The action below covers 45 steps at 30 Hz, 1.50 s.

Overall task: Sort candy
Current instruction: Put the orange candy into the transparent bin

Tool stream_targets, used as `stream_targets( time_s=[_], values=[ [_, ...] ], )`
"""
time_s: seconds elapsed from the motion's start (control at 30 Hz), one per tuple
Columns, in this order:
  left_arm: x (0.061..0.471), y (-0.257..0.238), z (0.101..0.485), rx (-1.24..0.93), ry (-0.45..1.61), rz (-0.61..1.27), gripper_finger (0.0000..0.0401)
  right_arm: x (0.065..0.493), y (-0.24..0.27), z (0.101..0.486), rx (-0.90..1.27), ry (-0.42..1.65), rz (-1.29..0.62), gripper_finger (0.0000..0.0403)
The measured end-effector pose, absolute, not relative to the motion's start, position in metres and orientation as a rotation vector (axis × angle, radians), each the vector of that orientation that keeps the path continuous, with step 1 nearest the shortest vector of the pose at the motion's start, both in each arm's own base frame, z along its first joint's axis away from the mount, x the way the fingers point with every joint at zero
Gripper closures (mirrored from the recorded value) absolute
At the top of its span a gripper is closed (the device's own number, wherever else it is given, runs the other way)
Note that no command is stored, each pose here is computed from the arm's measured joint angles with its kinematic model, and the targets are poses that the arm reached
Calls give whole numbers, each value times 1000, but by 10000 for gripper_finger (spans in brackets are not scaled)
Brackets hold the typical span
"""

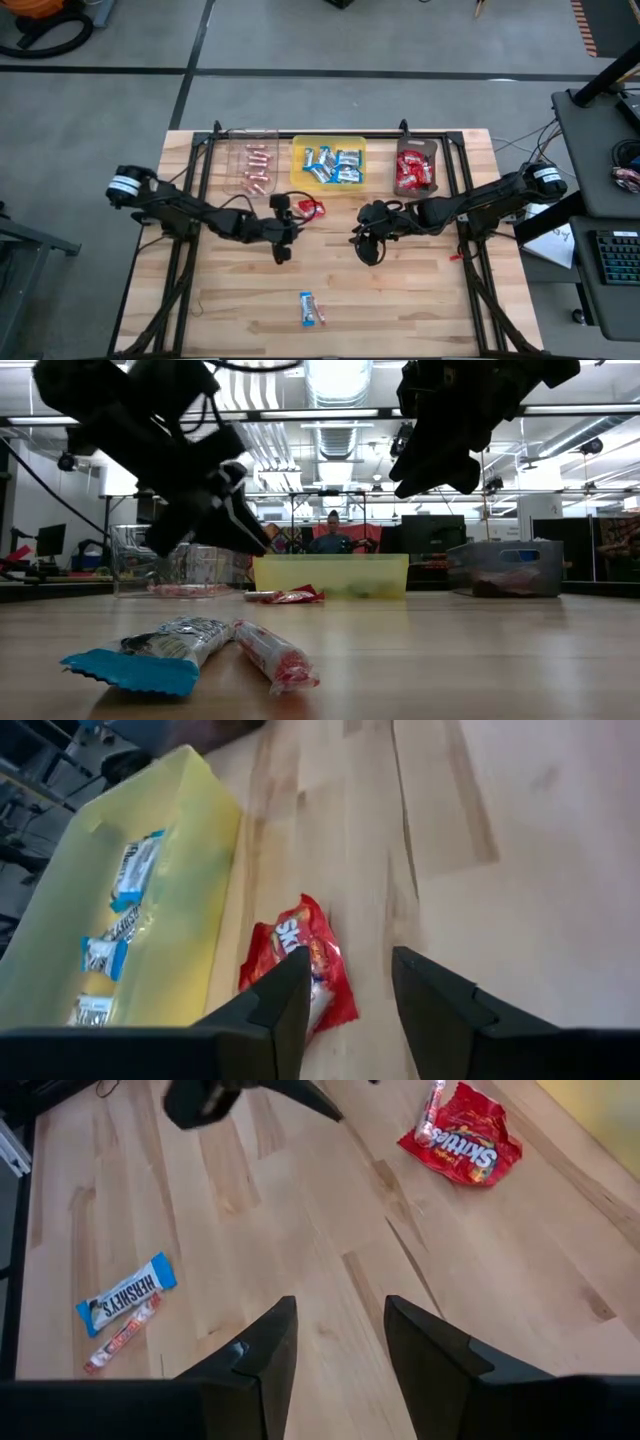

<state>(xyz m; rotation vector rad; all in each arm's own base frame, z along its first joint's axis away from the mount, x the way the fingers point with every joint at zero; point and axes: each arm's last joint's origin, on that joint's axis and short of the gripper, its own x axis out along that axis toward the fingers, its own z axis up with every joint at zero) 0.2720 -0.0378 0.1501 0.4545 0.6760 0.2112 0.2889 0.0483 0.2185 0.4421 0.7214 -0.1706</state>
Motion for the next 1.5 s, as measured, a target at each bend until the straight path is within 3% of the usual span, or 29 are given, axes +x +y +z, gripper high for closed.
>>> stream_targets(
  time_s=[0.63, 1.3, 1.5],
  values=[
    [303, -11, 121, 592, 946, 249, 282, 289, 48, 218, 441, 724, -171, 261],
    [305, -2, 106, 593, 1003, 269, 283, 289, 48, 218, 441, 725, -171, 261],
    [304, -3, 106, 584, 1011, 245, 317, 289, 48, 218, 442, 725, -170, 261]
  ],
)
